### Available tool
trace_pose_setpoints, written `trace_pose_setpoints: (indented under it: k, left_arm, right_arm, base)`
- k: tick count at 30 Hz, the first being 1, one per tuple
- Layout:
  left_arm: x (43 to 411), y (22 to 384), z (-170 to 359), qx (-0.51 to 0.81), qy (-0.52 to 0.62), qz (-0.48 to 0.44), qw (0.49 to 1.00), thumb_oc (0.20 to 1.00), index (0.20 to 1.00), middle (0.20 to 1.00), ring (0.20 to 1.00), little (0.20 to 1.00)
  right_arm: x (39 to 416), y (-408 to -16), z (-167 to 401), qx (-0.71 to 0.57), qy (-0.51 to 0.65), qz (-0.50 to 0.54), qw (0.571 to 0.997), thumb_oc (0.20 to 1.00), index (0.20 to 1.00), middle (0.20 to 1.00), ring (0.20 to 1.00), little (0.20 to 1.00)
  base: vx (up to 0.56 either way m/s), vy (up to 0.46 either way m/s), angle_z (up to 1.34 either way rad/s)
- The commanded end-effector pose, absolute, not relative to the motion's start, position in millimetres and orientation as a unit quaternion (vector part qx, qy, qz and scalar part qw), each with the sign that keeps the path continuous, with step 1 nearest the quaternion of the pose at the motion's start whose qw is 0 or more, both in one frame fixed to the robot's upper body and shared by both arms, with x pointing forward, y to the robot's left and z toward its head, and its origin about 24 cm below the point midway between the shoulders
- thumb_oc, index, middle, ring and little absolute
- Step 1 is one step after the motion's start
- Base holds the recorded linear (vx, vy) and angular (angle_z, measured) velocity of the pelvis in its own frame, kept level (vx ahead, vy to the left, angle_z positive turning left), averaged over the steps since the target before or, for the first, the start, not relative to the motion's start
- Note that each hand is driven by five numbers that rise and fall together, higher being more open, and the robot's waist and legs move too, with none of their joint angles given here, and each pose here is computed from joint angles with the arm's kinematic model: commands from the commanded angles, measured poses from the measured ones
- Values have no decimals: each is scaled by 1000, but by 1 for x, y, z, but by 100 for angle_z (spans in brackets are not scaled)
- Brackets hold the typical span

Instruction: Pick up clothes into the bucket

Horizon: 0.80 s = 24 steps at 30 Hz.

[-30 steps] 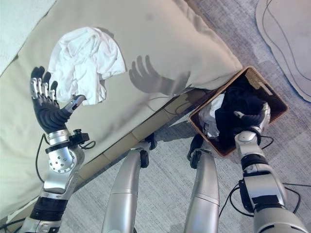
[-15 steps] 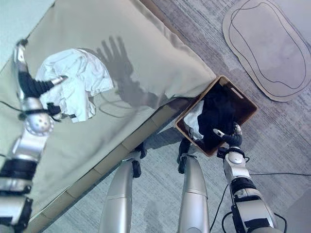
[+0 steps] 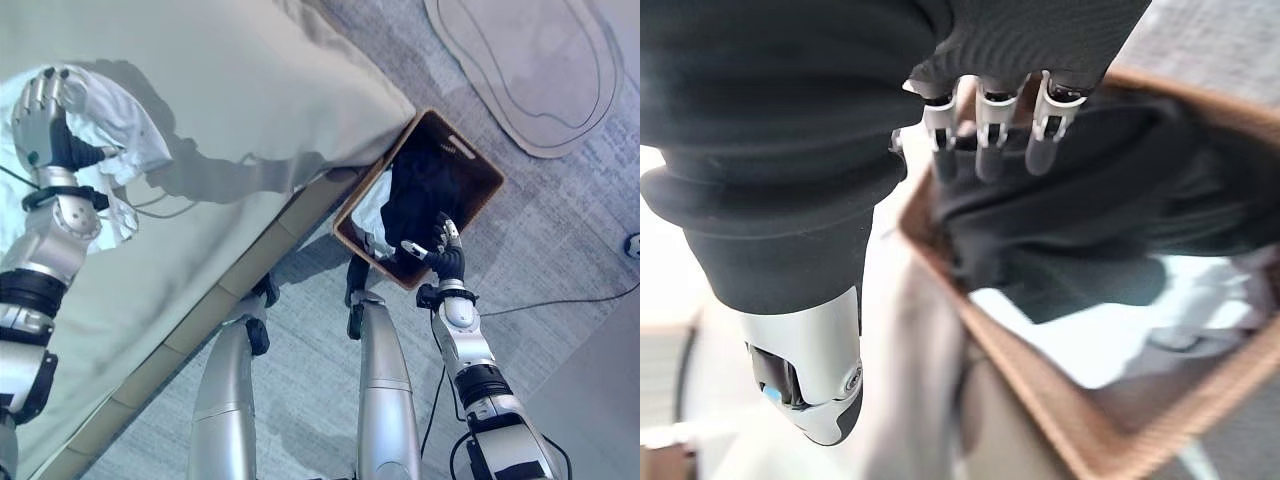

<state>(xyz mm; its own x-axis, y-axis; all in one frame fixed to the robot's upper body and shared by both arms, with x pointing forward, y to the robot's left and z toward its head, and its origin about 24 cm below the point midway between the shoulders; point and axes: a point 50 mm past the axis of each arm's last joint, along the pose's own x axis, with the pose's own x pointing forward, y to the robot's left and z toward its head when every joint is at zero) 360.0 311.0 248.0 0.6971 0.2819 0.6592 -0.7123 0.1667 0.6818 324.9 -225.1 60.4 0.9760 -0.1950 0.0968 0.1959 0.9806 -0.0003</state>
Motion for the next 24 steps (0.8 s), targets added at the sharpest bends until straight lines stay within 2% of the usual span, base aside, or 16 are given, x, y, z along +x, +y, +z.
trace_pose_setpoints:
  k: [1,11,12,13,24]
  left_arm:
    - [351,335,262,578,-175,359,712,1000,1000,1000,1000,1000]
    - [357,356,244,588,-46,360,722,1000,1000,1000,1000,1000]
    - [356,362,236,584,-22,358,729,526,526,526,526,526]
    - [355,362,235,580,-20,356,732,200,200,200,200,200]
    - [348,356,214,568,-50,338,749,200,200,200,200,200]
  right_arm:
    - [310,-228,68,-9,-91,-80,993,1000,1000,1000,1000,1000]
    - [305,-227,63,-6,-81,-81,993,1000,1000,1000,1000,1000]
    - [304,-226,61,-3,-79,-78,994,1000,1000,1000,1000,1000]
    - [304,-226,60,-2,-77,-79,994,1000,1000,1000,1000,1000]
    - [303,-225,52,-2,-59,-80,995,1000,1000,1000,1000,1000]
  base:
    - [0,0,0]
    - [11,7,-2]
    - [0,0,0]
    - [0,0,0]
    - [0,0,0]
